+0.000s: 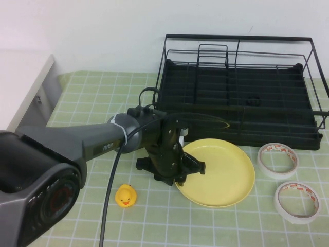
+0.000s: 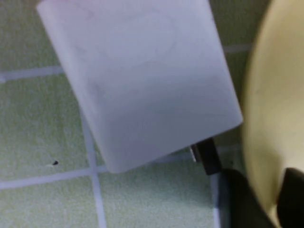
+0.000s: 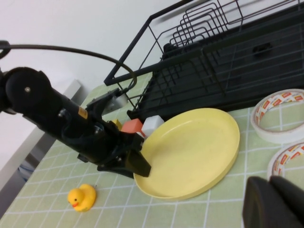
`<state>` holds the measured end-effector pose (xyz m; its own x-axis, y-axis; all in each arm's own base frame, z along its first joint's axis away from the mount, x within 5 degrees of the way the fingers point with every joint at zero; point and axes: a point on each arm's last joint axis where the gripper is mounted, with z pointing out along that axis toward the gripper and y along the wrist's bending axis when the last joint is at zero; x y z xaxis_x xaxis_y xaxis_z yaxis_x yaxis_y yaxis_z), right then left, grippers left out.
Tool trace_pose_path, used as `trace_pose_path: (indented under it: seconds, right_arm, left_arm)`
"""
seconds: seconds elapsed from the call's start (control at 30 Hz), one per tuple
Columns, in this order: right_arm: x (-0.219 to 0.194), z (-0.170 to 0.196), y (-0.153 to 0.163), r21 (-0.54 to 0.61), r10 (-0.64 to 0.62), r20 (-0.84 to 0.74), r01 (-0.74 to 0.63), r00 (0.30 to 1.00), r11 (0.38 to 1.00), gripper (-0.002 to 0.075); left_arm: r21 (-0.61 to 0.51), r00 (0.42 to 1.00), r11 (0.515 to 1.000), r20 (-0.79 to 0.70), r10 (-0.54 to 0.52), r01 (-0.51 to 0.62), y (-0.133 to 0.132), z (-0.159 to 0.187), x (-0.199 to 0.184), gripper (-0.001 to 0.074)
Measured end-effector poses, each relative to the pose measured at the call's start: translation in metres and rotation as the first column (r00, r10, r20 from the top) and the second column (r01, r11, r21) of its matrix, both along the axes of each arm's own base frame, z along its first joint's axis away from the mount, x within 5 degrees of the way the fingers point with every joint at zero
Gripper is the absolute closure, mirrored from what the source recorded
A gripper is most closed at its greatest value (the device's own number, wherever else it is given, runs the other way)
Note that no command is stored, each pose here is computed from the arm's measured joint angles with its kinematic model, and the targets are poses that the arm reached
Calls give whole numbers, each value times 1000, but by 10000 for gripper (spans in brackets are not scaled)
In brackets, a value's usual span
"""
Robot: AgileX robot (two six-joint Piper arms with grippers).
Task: Place plate on rack
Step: Pick up the plate from the table, then hand over the plate
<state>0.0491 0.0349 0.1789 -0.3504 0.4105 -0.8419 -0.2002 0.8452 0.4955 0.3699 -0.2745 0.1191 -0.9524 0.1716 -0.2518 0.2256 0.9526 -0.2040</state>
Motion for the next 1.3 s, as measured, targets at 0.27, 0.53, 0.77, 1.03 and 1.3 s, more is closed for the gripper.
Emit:
trace_pose_path:
  seconds: [0.27,0.53,0.77,1.03,1.3]
  right_arm:
    - [0,0,0,-5,3,2,-3,1000,1000,716]
    - [0,0,0,-1,4,2,-4,1000,1000,716]
    - [0,1,1,21,6,5,-6,1000,1000,716]
    - [0,3,2,99,5,3,-5,1000,995,716]
    - [3,30,5,156,31,-23,-27,999,987,658]
  left_arm:
    - [-15,1000,1000,-1,20,-20,-1,0,1,710]
    - [-107,993,994,-121,11,-24,2,1,-1,729]
    - [-289,985,957,-163,-58,8,15,15,7,731]
    - [-370,989,924,-62,-134,102,29,39,-5,731]
    - [-422,978,885,149,-147,197,55,81,-53,731]
